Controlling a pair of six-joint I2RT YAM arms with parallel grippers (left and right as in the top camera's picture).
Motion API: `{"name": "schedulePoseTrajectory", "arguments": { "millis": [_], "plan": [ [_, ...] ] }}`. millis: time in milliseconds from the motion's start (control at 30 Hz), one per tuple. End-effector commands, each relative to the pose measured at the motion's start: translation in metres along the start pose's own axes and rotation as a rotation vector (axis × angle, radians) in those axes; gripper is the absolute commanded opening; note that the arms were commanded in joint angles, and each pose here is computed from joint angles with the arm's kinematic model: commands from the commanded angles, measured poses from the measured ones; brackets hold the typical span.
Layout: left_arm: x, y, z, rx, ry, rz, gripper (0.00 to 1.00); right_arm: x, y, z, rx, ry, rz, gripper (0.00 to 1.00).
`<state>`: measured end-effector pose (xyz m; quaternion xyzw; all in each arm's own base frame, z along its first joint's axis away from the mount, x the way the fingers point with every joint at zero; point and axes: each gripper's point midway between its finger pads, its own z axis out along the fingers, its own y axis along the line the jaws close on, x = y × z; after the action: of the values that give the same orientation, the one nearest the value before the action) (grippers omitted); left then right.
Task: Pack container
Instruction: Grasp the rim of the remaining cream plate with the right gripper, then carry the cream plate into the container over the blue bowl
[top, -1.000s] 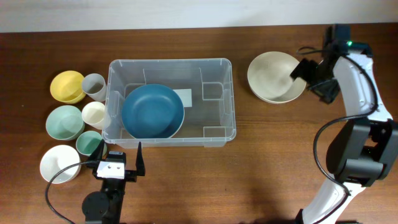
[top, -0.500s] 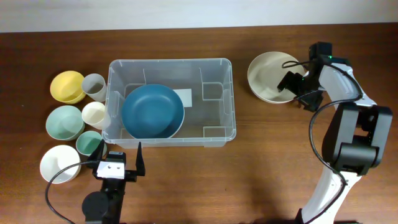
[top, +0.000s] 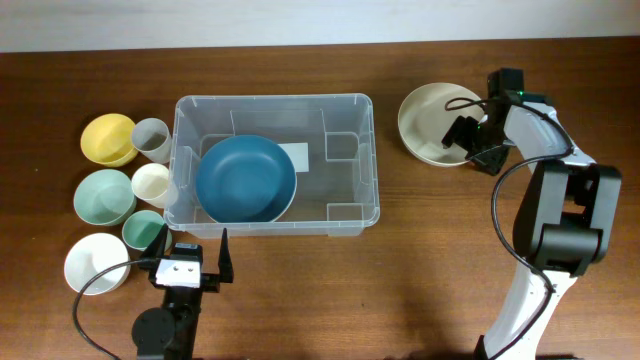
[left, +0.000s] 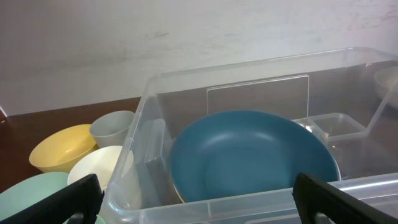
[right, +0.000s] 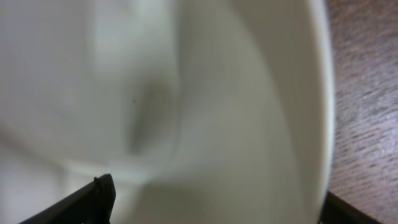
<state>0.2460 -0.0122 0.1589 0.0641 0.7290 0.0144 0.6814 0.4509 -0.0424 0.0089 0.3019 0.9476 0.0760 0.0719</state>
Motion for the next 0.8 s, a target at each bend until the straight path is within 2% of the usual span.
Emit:
{"name": "schedulePoseTrajectory", "arguments": {
  "millis": [0, 133, 167, 233, 400, 433, 600, 700, 767],
  "plan": [
    [0.001, 0.001, 0.000, -0.005, 0.003, 0.013, 1.00, 0.008, -0.002, 0.018, 0.009, 0.040, -0.008, 0.83],
    [0.001, 0.001, 0.000, -0.005, 0.003, 0.013, 1.00, 0.007, -0.002, 0.018, 0.007, 0.037, -0.007, 0.68],
    [0.001, 0.001, 0.000, -0.005, 0.003, 0.013, 1.00, 0.006, -0.003, 0.018, 0.007, 0.035, -0.003, 0.58],
    [0.001, 0.001, 0.000, -0.005, 0.003, 0.013, 1.00, 0.005, -0.004, 0.018, 0.006, 0.032, 0.012, 0.50],
    [0.001, 0.001, 0.000, -0.005, 0.003, 0.013, 1.00, -0.009, -0.001, 0.006, -0.047, 0.022, 0.057, 0.07],
    [0.001, 0.001, 0.000, -0.005, 0.003, 0.013, 1.00, -0.011, 0.001, 0.003, -0.061, 0.025, 0.060, 0.04],
    [0.001, 0.001, 0.000, -0.005, 0.003, 0.013, 1.00, -0.028, 0.012, -0.027, -0.143, 0.016, 0.074, 0.04],
    [0.001, 0.001, 0.000, -0.005, 0.003, 0.013, 1.00, -0.048, 0.030, -0.070, -0.238, -0.025, 0.046, 0.04],
    [0.001, 0.001, 0.000, -0.005, 0.003, 0.013, 1.00, -0.062, 0.063, -0.134, -0.422, -0.080, -0.047, 0.04]
  ]
}}
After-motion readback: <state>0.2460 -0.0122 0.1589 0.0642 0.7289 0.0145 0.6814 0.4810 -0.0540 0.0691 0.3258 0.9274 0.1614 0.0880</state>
